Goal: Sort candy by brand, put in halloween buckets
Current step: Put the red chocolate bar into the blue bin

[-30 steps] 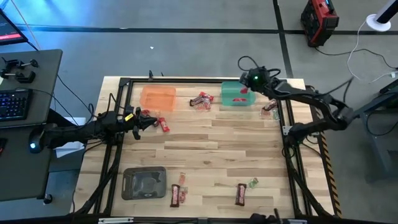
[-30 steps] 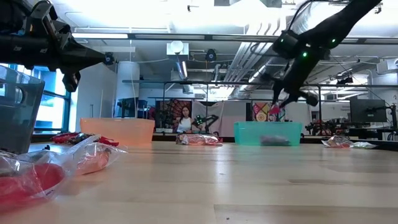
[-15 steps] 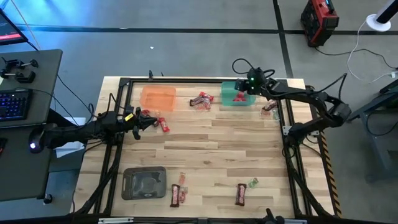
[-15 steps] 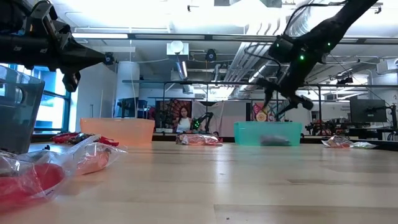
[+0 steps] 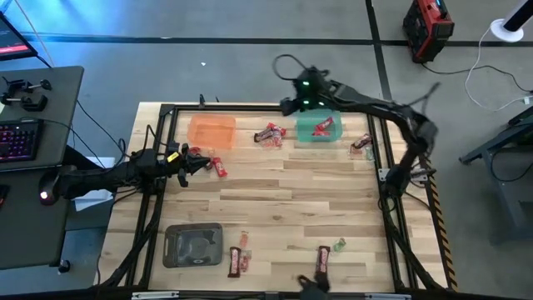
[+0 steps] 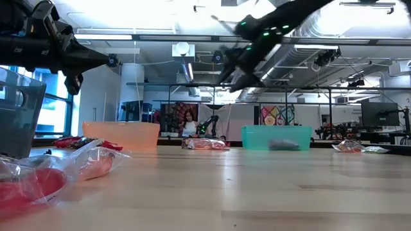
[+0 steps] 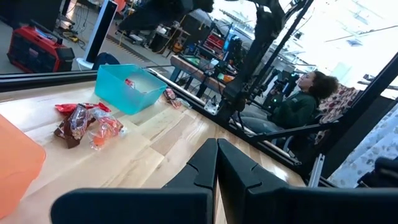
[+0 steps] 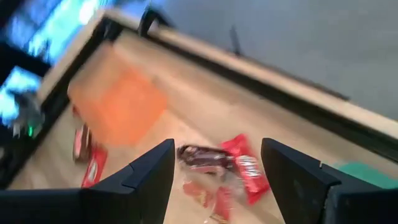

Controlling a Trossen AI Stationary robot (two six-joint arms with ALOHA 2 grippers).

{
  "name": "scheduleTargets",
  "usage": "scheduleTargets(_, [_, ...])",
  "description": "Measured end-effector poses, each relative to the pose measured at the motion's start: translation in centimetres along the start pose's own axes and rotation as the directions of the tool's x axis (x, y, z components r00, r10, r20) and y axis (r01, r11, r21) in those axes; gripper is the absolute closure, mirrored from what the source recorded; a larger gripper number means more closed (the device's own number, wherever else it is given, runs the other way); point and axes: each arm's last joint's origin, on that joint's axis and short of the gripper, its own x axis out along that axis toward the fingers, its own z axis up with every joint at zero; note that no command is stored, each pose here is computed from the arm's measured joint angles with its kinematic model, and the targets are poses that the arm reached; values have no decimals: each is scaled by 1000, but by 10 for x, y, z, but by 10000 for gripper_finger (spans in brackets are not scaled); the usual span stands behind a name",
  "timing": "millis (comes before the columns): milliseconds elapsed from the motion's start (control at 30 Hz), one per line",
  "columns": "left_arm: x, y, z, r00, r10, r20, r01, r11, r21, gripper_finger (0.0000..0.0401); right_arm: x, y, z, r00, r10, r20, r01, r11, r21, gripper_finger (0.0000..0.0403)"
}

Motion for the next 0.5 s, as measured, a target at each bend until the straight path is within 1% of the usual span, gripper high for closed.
scheduleTargets(67, [0, 0, 0, 1000, 0, 0, 0, 1000, -1, 401, 19, 4, 7, 996, -1, -86, 0, 1000, -9, 171])
scheduleTargets(200, [0, 0, 0, 1000, 2, 0, -2, 1000, -1, 401, 54, 3, 18, 977, -64, -202, 66, 998, 4, 171])
scheduleTargets(267, [0, 0, 0, 1000, 2, 1, -2, 1000, 0, 401, 70, 2, 21, 966, -96, -241, 100, 995, 4, 171])
scheduleTargets(400, [0, 0, 0, 1000, 2, 1, -2, 1000, 0, 401, 99, -4, 22, 940, -194, -282, 195, 981, -27, 171])
scheduleTargets(500, [0, 0, 0, 1000, 2, 1, -2, 1000, -1, 401, 113, -9, 19, 915, -218, -338, 222, 975, -30, 171])
